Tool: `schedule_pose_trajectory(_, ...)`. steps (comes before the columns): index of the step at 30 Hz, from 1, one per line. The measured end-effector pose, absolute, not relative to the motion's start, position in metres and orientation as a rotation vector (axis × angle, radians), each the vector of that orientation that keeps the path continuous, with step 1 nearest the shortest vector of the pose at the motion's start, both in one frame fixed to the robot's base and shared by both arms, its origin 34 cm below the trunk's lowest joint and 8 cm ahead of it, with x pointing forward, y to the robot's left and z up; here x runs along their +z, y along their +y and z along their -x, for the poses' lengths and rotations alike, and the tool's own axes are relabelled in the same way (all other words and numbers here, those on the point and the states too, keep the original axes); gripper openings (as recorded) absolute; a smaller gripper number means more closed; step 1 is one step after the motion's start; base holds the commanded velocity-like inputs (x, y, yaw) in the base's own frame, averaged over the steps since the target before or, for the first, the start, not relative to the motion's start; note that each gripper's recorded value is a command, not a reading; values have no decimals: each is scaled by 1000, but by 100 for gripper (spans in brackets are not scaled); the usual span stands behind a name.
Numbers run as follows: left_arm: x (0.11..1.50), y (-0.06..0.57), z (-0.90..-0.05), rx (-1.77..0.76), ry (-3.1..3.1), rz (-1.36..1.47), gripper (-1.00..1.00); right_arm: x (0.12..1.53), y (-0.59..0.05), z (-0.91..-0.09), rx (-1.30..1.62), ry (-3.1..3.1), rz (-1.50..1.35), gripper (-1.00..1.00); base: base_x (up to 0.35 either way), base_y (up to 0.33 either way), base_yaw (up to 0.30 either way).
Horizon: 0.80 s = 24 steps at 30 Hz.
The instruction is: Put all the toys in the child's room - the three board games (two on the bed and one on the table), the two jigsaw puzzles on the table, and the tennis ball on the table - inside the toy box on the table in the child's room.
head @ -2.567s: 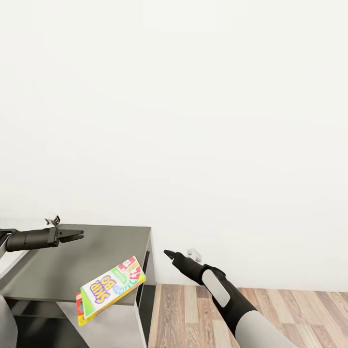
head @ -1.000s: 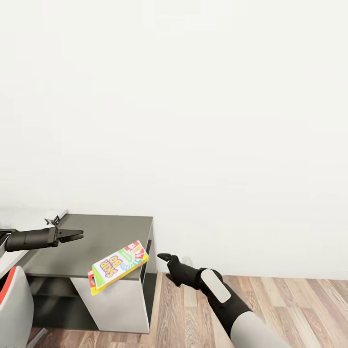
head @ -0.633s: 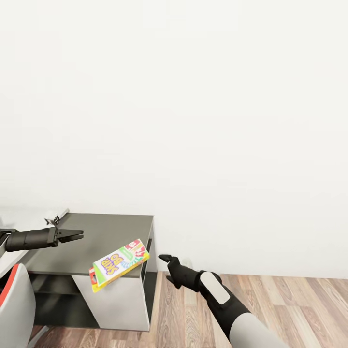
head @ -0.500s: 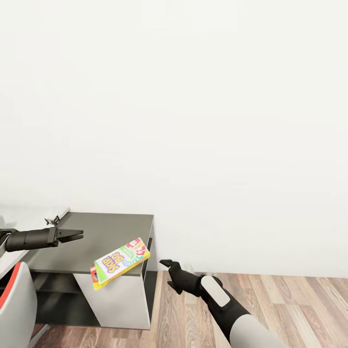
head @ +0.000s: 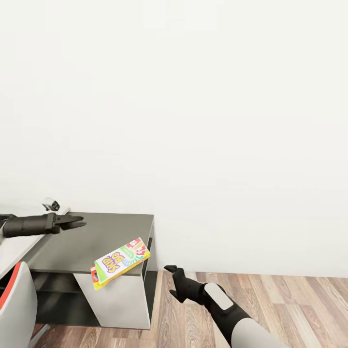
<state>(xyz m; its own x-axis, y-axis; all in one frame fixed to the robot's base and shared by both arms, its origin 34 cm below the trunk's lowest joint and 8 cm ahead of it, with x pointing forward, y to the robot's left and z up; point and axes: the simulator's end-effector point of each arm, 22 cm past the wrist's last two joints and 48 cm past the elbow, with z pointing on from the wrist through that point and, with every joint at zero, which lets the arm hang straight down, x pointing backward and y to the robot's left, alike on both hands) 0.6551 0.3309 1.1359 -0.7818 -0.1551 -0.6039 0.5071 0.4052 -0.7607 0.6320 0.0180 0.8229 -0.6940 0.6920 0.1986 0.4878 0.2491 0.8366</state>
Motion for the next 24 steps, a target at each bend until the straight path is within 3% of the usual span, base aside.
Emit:
schedule_pose_trajectory(7,1168,284,-636,-1462,1986,-466,100,827,22,-631,1457,2293,-1122,100,0,0,0)
schedule_pose_trajectory(24,1147,262,-634,-1509,1970,-499,100,826,29,-641,1535,2226,-1078,100,0,0,0)
